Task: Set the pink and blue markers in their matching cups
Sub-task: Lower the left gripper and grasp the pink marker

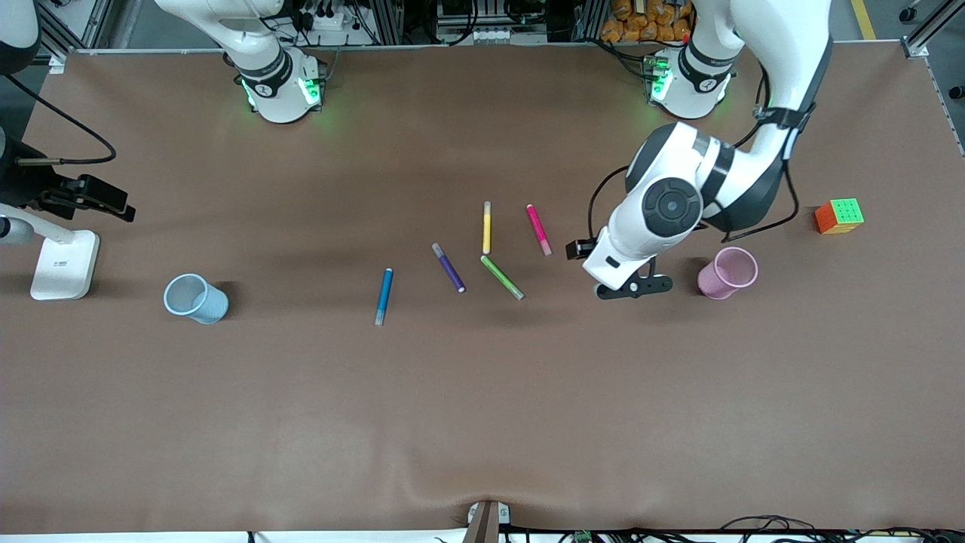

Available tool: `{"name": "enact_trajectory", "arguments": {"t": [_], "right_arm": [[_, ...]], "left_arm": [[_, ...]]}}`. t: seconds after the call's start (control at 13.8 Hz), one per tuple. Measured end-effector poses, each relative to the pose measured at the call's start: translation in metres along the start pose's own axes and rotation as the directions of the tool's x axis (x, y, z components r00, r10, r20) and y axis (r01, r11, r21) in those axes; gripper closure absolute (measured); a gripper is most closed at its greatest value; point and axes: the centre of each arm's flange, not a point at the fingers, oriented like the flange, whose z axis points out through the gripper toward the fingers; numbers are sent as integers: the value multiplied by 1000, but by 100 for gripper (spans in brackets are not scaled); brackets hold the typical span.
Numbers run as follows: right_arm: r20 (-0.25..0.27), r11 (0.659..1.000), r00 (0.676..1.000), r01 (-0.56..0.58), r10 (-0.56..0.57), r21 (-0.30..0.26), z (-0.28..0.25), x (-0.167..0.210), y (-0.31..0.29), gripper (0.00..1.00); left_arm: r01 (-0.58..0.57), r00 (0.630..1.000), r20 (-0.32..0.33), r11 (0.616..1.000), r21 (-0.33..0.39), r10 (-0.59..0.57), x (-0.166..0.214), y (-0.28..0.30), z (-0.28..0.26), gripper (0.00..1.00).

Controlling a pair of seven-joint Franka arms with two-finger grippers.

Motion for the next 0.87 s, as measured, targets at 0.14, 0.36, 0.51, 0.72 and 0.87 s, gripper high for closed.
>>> {"name": "enact_trajectory", "arguments": {"t": [0.14, 0.36, 0.51, 0.72, 0.87], "right_arm": [[0, 1000, 1000, 0, 0, 0, 0, 0, 0, 0], [0, 1000, 1000, 0, 0, 0, 0, 0, 0, 0], [0, 1000, 1000, 0, 0, 0, 0, 0, 0, 0], [0, 1000, 1000, 0, 0, 0, 0, 0, 0, 0], [1, 1000, 1000, 0, 0, 0, 0, 0, 0, 0]], "left_arm": [[20, 1000, 1, 1000, -14, -20, -4, 12, 22, 0], [55, 998, 10, 996, -67, -54, -5, 20, 60, 0], [69, 998, 20, 995, -77, -68, -5, 22, 79, 1], [100, 995, 16, 992, -81, -99, -17, 43, 103, 14], [105, 994, 7, 990, -89, -105, -24, 52, 118, 15]]}}
